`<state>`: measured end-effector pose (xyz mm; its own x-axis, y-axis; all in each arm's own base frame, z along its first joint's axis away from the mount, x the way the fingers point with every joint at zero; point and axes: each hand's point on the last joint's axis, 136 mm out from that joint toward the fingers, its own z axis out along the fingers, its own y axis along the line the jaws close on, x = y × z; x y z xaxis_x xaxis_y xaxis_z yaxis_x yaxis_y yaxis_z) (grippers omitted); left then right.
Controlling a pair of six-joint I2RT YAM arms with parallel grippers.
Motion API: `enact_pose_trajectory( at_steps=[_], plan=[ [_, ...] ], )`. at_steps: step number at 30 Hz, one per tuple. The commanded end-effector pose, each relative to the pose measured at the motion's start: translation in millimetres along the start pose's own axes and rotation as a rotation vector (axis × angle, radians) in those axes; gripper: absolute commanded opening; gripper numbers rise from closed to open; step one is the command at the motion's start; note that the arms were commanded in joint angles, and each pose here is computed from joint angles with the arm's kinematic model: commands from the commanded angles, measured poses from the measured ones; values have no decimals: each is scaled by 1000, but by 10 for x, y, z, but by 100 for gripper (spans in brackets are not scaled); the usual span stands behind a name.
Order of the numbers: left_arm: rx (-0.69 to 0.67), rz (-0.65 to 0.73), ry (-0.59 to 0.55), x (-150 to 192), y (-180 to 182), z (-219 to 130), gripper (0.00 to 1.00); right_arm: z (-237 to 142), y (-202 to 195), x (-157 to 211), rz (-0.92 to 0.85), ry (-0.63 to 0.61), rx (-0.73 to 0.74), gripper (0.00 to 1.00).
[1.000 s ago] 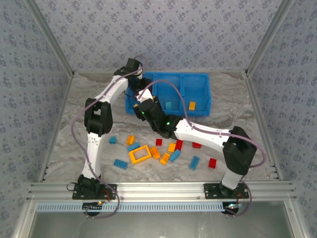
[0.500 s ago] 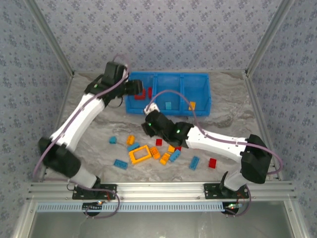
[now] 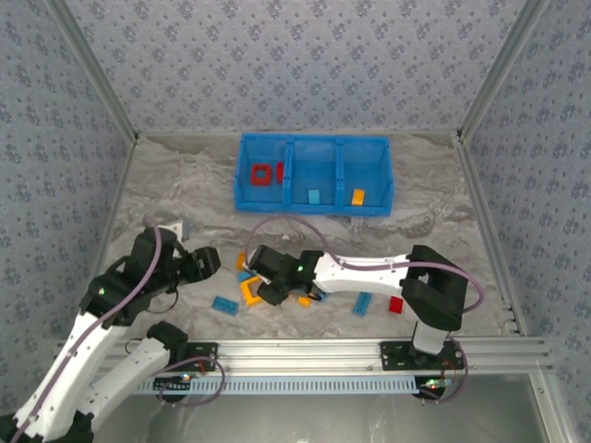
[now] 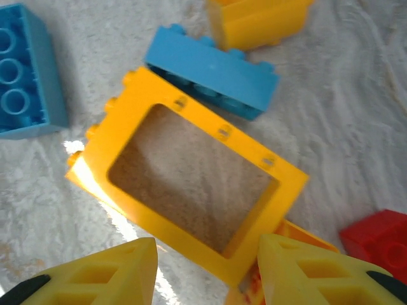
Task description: Sort the legos into containers by color
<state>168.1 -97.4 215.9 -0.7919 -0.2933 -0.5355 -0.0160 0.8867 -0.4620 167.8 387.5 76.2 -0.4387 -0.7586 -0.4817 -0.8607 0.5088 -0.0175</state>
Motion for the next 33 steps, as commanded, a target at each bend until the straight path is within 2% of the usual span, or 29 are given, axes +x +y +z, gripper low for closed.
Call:
enact_pose_trajectory(
  at_steps=[1,7,11,23,29,33],
  plan=[
    [-36,-51,-2,47,102,-106,62,-26,202,-214,-2,10,-92,46],
    [-47,-41,-36,-46,92,-192,62,210,260,-277,292,109,-92,43],
    [-43,-27,-57,-93,77,-239,62,337,251,-218,388,164,-61,43],
    [-40,-27,-63,-84,87,-252,62,613,304,-238,418,214,-64,39],
    [-37,-28,-62,-87,77,-237,62,606,320,-266,416,208,-58,42],
    [-32,-32,-56,-76,71,-214,62,644,289,-224,415,215,-35,33]
  ],
)
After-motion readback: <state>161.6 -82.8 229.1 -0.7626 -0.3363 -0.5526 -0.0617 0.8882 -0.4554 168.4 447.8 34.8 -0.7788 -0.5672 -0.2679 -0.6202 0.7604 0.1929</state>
